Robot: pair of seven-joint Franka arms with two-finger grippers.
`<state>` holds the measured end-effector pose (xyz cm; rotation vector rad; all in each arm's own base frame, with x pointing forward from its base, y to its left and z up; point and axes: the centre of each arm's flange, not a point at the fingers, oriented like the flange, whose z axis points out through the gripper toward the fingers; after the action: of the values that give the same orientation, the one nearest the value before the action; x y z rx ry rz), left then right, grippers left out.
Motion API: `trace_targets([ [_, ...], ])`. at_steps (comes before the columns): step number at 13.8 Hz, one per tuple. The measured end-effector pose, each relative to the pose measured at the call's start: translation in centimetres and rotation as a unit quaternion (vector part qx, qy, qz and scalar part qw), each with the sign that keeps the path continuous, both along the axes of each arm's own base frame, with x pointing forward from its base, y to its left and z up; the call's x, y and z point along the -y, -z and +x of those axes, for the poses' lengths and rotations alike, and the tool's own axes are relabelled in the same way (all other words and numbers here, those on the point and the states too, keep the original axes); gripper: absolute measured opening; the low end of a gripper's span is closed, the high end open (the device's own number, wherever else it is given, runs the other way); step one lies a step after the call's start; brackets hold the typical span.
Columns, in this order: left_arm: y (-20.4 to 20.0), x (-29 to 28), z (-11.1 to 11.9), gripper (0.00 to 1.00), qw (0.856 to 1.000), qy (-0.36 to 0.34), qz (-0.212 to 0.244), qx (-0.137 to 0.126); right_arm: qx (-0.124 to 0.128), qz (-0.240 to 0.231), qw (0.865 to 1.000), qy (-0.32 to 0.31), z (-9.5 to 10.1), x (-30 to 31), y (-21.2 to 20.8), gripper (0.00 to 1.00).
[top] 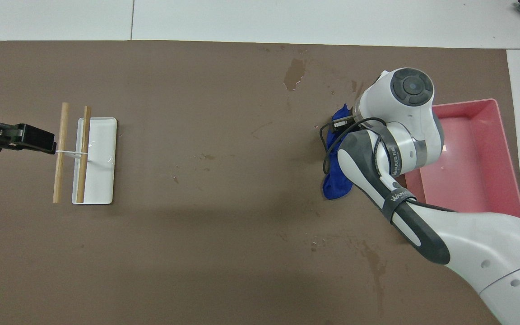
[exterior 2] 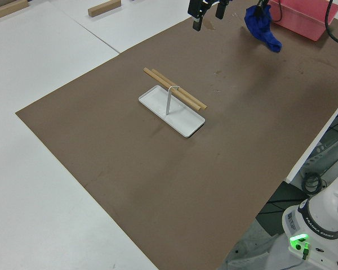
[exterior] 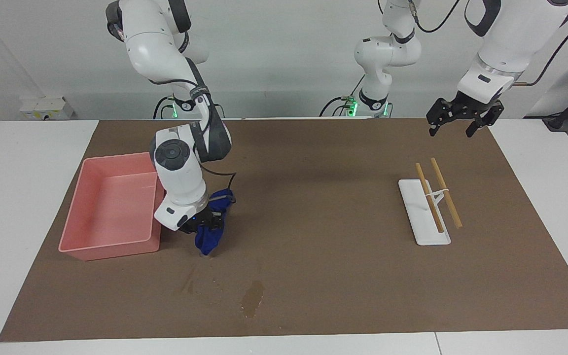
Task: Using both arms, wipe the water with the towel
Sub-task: 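Carry the towel with the right gripper over the pink tray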
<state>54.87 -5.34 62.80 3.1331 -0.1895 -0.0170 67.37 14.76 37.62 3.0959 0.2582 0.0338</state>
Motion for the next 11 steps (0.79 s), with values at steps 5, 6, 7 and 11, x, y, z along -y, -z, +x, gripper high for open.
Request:
trace_targets([
  [5,0.0,0.0,0.0,1.0,1.0,0.0,0.0,0.0,-0.037,-0.025,0.999,-0.021,0.4,6.2,-10.7,0.11],
  [6,0.0,0.0,0.0,1.0,1.0,0.0,0.0,0.0,-0.041,-0.026,0.998,-0.026,0.1,8.0,-12.4,0.11],
  [7,0.0,0.0,0.0,1.0,1.0,0.0,0.0,0.0,-0.042,-0.028,0.998,-0.03,-0.5,9.7,-14.3,0.11],
  [11,0.0,0.0,0.0,1.0,1.0,0.0,0.0,0.0,-0.048,-0.046,0.996,-0.059,-4.3,15.0,-21.5,0.11],
])
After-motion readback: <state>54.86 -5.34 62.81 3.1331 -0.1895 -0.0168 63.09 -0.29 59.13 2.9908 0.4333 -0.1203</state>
